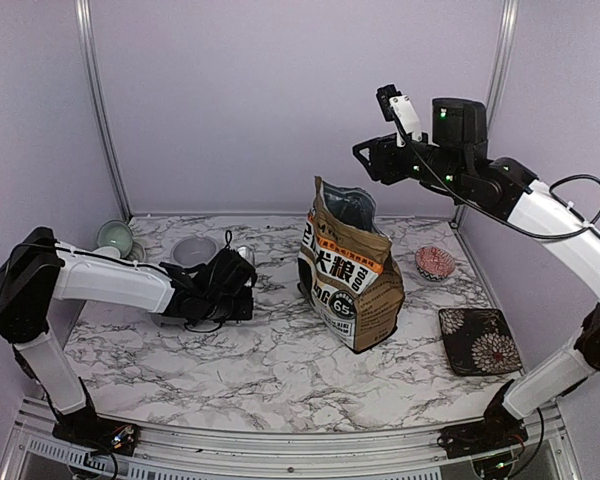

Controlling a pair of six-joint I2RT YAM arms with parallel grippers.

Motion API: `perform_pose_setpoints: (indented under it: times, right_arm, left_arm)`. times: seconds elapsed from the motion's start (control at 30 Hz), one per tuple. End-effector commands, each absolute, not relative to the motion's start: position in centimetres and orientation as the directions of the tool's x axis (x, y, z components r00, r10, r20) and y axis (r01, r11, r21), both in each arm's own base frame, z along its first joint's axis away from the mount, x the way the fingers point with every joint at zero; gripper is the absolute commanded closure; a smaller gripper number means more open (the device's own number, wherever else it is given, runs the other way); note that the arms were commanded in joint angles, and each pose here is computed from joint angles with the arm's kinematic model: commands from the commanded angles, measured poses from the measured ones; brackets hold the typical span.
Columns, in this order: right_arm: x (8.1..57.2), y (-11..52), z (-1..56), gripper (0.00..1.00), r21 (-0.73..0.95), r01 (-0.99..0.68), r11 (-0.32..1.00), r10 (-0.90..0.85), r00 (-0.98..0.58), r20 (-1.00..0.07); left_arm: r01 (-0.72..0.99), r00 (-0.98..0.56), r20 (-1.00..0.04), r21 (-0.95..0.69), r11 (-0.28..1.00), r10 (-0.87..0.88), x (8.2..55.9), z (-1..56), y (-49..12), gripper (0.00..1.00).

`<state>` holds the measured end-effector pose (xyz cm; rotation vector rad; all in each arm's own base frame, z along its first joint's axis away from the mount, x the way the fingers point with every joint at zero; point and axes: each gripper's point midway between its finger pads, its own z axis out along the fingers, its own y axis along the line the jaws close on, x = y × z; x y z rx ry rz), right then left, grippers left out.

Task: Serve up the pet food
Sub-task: Pick up the spatula from the center of the board, then pass from the left arm to the right

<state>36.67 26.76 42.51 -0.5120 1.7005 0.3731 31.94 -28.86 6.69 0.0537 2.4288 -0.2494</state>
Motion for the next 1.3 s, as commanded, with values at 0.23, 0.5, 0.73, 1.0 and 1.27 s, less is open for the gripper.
perform_pose_setpoints:
  times: [0.23,0.5,0.73,1.0,1.27]
  right_arm:
    - [33.5,29.5,45.9,0.44,-0.048,-0.723,0.69,-0.119,-0.048,-0.992]
    - [31.9,33.4,44.1,0.43,-0.004,-0.856,0.517,-0.182,-0.105,-0.978]
    - [31.6,36.4,41.7,0.43,0.018,-0.893,0.451,-0.263,-0.152,-0.953]
    - [30.9,39.8,39.5,0.43,0.063,-0.92,0.387,-0.315,-0.196,-0.929]
    - [31.6,41.6,37.0,0.43,0.151,-0.92,0.362,-0.328,-0.277,-0.903]
  left_arm:
    - [0.216,-0.622,-0.78,-0.089,0.972,0.066,32.3,12.4,-27.1,1.0]
    - [0.342,-0.501,-0.846,-0.003,0.94,0.18,31.3,16.2,-26.3,1.0]
    - [0.453,-0.391,-0.885,0.056,0.89,0.254,30.4,19.5,-26.6,1.0]
    - [0.513,-0.24,-0.909,0.179,0.839,0.341,30.1,22.7,-26.8,1.0]
    - [0.509,-0.023,-0.884,0.392,0.766,0.467,30.3,24.3,-27.2,1.0]
